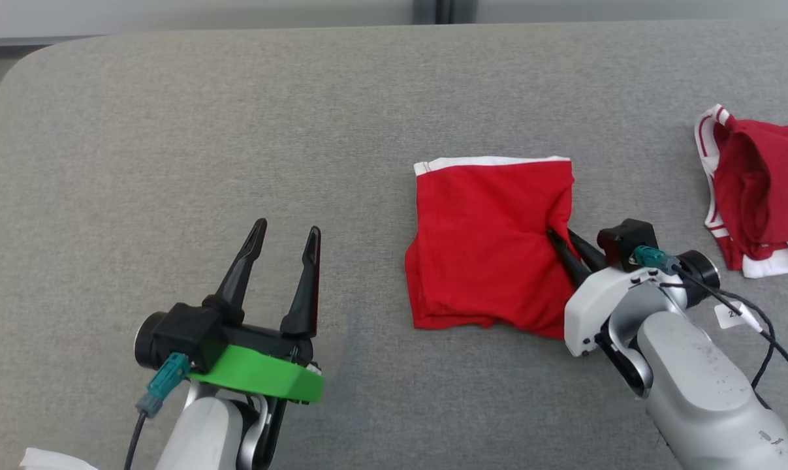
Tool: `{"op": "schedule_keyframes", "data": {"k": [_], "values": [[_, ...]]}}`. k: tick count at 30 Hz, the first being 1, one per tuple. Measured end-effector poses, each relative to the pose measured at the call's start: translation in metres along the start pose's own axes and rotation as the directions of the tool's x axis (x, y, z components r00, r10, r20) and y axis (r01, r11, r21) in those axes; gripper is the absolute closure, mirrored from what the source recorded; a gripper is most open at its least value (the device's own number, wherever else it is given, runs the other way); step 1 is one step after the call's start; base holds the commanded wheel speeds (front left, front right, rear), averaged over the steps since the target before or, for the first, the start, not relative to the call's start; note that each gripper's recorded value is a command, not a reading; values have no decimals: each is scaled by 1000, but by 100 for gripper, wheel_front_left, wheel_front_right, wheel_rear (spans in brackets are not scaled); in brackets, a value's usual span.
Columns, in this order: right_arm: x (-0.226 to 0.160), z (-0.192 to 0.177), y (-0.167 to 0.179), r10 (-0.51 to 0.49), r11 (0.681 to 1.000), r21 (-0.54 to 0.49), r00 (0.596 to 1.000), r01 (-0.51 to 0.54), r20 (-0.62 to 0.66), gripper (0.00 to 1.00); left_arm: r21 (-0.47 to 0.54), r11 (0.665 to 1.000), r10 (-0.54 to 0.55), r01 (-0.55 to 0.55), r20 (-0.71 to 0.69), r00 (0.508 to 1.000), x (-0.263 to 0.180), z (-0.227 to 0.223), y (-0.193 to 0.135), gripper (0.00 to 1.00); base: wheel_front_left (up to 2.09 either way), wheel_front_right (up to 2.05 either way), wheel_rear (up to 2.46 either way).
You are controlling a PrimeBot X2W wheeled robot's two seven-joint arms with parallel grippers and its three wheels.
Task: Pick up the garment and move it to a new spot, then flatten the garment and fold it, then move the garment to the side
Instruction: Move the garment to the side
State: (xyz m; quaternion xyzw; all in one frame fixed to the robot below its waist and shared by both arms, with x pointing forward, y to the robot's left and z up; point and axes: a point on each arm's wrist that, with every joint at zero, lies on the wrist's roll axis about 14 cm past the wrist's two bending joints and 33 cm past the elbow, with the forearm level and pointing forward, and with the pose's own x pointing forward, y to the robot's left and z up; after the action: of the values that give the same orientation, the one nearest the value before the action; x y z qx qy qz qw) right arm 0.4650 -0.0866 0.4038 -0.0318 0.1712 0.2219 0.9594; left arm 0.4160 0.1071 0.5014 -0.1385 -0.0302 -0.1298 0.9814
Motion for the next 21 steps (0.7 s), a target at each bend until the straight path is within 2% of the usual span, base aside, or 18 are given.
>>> {"op": "schedule_keyframes", "data": {"k": [5, 11, 16, 21], "values": [[-13, 12, -23, -18, 989, -144, 1000, 20, 13, 100, -7, 997, -71, 71, -5, 997, 12, -5, -22, 0, 0, 0, 0], [-37, 48, -74, -84, 947, -304, 994, 100, 65, 100, -10, 977, -214, 214, 4, 977, 35, -10, -65, 0, 0, 0, 0], [-66, 58, -126, -182, 908, -373, 982, 188, 51, 100, -41, 950, -309, 309, 4, 951, 49, -18, -96, 0, 0, 0, 0], [-84, 59, -176, -282, 879, -393, 959, 271, 31, 100, -59, 934, -354, 352, -26, 935, 59, -36, -105, 0, 0, 0, 0]]}}
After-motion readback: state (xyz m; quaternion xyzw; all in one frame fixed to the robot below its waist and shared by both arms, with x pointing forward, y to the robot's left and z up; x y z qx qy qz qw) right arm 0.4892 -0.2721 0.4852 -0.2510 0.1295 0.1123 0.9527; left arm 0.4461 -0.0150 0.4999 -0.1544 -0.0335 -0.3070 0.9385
